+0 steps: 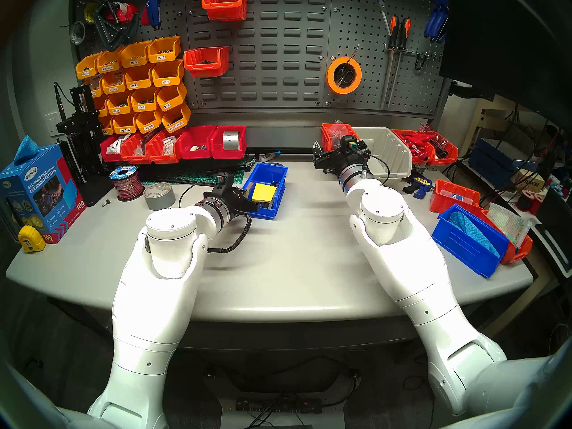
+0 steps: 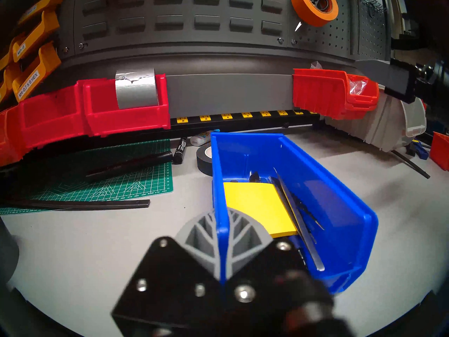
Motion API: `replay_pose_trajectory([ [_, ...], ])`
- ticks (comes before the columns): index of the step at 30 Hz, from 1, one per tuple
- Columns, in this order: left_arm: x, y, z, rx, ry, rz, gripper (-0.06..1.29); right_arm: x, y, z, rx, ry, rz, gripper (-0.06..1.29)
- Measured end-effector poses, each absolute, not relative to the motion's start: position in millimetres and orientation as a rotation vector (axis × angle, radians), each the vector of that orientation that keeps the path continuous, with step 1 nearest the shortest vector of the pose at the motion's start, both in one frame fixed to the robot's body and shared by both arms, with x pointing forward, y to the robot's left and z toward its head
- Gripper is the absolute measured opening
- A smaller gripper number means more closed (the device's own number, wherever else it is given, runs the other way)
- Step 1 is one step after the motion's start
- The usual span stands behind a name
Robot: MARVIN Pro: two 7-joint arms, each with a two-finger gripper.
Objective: Hang all the unorganized tool boxes onto the wall
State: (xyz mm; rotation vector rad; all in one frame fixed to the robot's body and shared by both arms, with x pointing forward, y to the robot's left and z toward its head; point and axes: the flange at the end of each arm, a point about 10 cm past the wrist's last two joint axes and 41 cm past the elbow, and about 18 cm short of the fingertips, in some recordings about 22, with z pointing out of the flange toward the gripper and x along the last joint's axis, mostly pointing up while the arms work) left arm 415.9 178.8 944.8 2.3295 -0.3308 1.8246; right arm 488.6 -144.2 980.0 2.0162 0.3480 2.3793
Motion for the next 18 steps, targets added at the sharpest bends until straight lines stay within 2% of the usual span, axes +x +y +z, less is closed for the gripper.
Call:
replay_pose_trajectory([
  [18, 405, 176, 967, 2.338, -0.233, 1.794, -0.02, 489, -144, 980, 2.016, 0.348, 2.379, 1.23],
])
